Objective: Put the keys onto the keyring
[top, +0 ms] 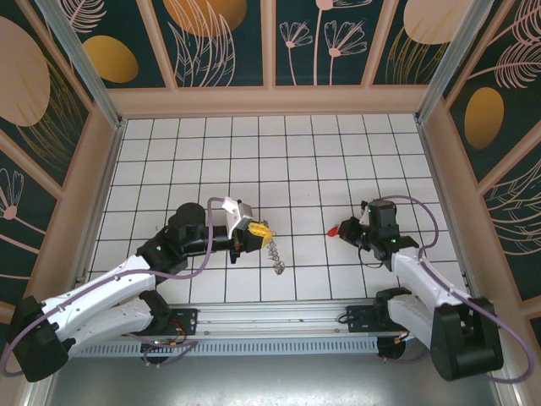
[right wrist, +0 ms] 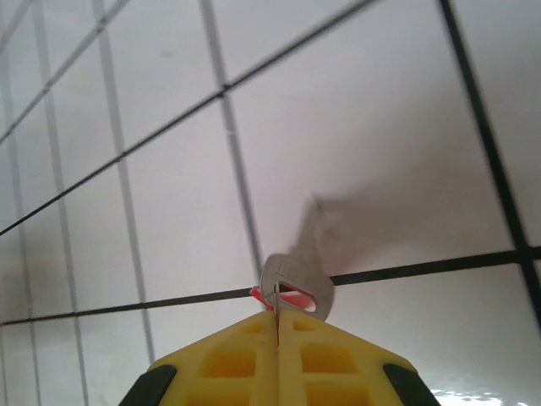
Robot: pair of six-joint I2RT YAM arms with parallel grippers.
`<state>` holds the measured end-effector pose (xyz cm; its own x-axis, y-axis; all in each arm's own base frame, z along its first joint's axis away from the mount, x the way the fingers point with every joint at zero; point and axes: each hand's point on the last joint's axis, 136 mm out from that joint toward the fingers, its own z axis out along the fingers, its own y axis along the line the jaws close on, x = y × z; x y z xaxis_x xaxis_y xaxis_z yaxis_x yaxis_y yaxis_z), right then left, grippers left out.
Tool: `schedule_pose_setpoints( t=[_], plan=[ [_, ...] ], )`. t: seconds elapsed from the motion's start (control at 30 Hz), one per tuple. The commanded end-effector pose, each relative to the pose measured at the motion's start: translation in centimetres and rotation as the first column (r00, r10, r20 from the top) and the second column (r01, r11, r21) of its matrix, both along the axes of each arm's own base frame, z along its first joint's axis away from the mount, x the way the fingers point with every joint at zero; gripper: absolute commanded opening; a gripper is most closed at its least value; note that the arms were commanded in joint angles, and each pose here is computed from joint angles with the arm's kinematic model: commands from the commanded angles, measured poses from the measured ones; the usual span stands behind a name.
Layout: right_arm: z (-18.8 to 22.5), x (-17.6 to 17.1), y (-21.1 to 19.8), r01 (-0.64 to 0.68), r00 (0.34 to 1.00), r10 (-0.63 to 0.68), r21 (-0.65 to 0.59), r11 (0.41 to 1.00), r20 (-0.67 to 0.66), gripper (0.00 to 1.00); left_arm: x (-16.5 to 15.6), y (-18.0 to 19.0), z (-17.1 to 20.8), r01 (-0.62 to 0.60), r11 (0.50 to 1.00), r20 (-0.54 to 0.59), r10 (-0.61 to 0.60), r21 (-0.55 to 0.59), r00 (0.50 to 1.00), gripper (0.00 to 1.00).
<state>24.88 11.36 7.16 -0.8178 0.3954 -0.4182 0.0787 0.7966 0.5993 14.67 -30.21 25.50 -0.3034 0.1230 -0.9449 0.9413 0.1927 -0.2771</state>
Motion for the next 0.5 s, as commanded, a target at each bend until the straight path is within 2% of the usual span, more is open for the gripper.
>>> schedule_pose_setpoints(
  t=[0.0, 0.07, 0.17, 0.23, 0.33, 0.47],
  plan=[
    [3.8, 0.5, 2.0, -0.101, 0.976, 0.102, -0.016, 0.995, 0.19, 0.0, -0.3, -0.3, 2.4, 0.023, 0.999, 0.022, -0.022, -0.035, 1.0, 0.0],
    [6.5, -0.1, 4.4, -0.202, 0.921, 0.207, -0.051, 0.978, 0.331, 0.0, -0.3, -0.2, 2.7, 0.026, 0.999, 0.025, -0.025, -0.023, 0.999, 0.0],
    [10.9, -1.8, 7.9, -0.352, 0.769, 0.367, -0.132, 0.927, 0.523, 0.0, -0.5, 0.0, 3.6, 0.032, 0.999, 0.045, -0.031, -0.008, 0.999, 0.0],
    [12.9, -3.0, 9.6, -0.421, 0.666, 0.448, -0.195, 0.886, 0.596, 0.0, -0.9, 0.3, 4.6, 0.038, 0.999, 0.072, -0.037, -0.012, 0.997, 0.0],
    [16.2, -5.3, 11.9, -0.519, 0.458, 0.538, -0.279, 0.808, 0.707, 0.0, -1.7, 1.2, 6.5, 0.048, 0.999, 0.131, -0.044, -0.022, 0.99, 0.0],
    [19.9, -8.8, 14.0, -0.584, 0.135, 0.567, -0.398, 0.708, 0.813, 0.0, -2.5, 2.6, 8.1, 0.036, 0.999, 0.201, -0.034, -0.008, 0.979, 0.0]
  ],
)
